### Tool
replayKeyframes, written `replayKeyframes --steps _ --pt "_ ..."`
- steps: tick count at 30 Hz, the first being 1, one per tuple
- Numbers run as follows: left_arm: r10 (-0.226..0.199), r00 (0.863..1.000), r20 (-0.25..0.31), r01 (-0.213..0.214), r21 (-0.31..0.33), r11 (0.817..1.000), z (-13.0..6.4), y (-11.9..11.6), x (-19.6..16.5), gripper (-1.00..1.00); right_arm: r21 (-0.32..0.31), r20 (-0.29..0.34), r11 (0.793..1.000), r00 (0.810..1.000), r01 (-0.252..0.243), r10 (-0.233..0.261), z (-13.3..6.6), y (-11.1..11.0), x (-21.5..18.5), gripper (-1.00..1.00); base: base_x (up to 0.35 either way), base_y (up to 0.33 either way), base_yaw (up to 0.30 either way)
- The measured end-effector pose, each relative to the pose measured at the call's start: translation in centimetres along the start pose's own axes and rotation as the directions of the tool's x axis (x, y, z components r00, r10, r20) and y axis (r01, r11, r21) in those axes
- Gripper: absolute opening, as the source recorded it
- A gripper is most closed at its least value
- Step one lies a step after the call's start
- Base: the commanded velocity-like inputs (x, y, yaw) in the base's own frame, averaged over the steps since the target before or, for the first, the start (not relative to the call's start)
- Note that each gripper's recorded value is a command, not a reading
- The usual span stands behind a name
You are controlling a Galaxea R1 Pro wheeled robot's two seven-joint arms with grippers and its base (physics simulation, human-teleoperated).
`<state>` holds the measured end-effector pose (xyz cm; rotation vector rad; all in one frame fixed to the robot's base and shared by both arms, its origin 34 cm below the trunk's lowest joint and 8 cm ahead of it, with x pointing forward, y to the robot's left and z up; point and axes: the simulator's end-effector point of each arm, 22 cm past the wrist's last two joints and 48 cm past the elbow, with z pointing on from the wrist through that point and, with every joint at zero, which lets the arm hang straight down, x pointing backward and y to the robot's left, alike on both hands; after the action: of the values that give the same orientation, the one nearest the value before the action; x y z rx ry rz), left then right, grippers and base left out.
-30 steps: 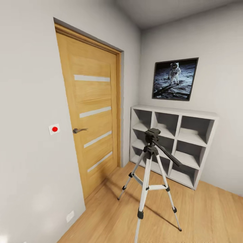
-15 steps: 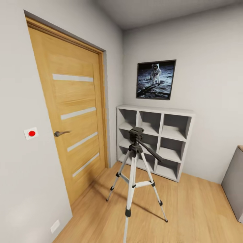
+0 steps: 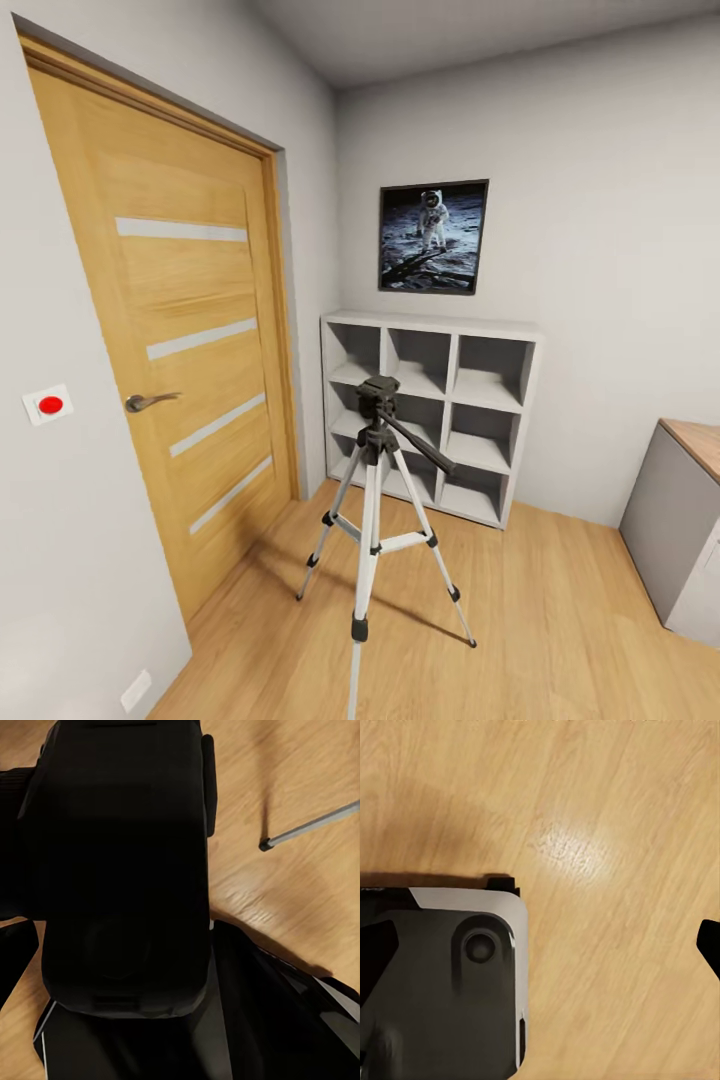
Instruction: Attach the digital camera to the camera tripod in the bedroom.
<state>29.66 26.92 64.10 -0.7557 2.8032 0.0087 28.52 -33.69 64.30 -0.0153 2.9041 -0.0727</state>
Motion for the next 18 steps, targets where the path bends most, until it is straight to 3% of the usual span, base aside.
replayKeyframes --steps 18 --pt "-0.001 1.000 0.001 0.001 0.000 1.000 0.00 -0.02 -0.02 -1.00 0.003 0.003 1.000 1.000 0.009 -0.009 -0.01 -0.24 -0.08 1.00 0.000 0.000 -0.003"
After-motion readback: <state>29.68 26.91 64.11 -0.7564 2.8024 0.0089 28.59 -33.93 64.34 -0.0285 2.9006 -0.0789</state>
